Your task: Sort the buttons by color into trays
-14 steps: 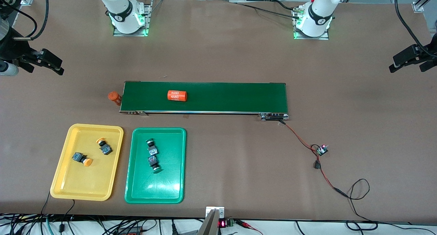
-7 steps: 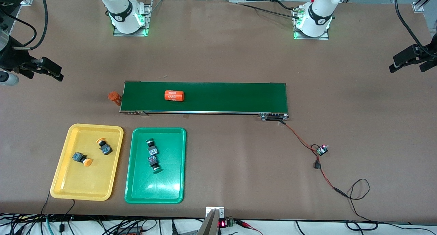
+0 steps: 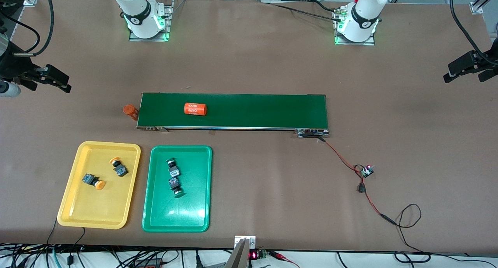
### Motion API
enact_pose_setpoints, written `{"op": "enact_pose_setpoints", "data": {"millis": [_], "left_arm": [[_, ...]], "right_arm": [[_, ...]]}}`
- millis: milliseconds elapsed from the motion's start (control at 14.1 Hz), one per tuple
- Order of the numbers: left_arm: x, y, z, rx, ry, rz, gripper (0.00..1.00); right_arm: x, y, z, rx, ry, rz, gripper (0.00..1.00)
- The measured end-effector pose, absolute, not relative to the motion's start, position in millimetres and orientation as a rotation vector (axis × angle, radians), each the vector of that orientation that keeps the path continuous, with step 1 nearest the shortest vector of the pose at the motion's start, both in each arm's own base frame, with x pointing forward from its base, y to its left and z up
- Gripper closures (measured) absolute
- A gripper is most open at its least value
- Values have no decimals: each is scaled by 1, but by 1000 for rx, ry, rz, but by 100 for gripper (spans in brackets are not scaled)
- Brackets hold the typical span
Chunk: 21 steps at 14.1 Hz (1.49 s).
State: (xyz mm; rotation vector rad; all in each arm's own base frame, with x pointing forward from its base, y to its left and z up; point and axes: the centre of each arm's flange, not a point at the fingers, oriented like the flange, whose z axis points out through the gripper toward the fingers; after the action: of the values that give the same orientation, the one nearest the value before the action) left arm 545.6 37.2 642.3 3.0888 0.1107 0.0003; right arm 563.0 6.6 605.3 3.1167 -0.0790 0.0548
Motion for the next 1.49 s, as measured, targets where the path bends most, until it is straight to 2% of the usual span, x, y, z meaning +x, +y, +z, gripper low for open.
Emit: {"op": "enact_pose_setpoints", "data": {"millis": [354, 1486], "left_arm": [[557, 39, 636, 3090, 116, 101, 0], [549, 19, 625, 3091, 60, 25, 0]], "right_arm": [[566, 11, 617, 3118, -54, 93, 0], [571, 1, 607, 3116, 21, 51, 0]]}}
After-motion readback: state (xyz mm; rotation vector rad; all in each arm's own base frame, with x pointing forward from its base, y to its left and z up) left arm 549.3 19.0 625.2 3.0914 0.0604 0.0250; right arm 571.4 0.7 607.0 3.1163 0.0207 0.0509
